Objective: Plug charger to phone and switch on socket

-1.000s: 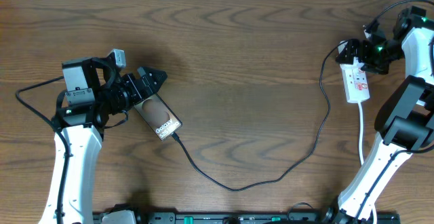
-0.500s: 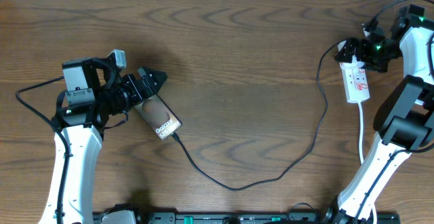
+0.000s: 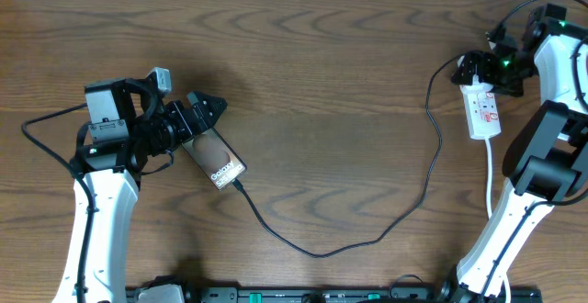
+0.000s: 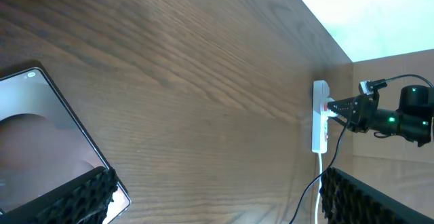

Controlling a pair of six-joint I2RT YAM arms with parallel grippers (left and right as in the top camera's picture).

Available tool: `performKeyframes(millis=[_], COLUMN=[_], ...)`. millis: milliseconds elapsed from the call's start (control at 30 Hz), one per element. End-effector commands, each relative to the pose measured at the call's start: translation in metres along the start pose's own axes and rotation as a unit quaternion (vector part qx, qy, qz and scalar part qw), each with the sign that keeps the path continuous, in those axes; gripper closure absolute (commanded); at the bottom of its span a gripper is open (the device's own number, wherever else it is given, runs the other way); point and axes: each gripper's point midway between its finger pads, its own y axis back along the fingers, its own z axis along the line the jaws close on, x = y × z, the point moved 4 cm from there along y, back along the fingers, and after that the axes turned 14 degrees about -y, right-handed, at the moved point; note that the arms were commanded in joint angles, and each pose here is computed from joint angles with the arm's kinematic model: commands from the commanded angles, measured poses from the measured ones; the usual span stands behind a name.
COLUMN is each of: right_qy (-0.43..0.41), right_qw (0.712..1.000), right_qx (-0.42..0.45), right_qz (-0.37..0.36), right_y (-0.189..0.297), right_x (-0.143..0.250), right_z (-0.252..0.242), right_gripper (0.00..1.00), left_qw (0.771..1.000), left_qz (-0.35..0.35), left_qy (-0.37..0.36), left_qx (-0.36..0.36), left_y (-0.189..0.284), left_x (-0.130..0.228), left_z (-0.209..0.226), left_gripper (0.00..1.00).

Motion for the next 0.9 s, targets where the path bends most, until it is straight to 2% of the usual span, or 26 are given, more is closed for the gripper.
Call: performKeyframes(millis=[0, 267, 867], right_qy=[0.001, 0.017, -0.029], right_qw=[1.0, 1.0, 0.999], right_qx=[-0.011, -0.013, -0.021], right_qz=[0.016, -0.016, 0.031], right_y=[-0.008, 0.016, -0.003], right_x=[0.005, -0.012, 0.01], right_z=[0.01, 0.02, 0.021], right_gripper=[0.01, 0.01, 0.01], left_qw=[1.0, 1.0, 1.0], left_qz=[-0.007, -0.006, -0.005], left_qy=[-0.014, -0.014, -0.013], left_qx=[-0.001, -0.001, -0.001], left_y=[0.002, 0.002, 0.002], left_x=[-0.008, -0.008, -0.007], left_z=[-0.004, -0.004, -0.003], left_gripper=[0.03, 0.02, 0.02])
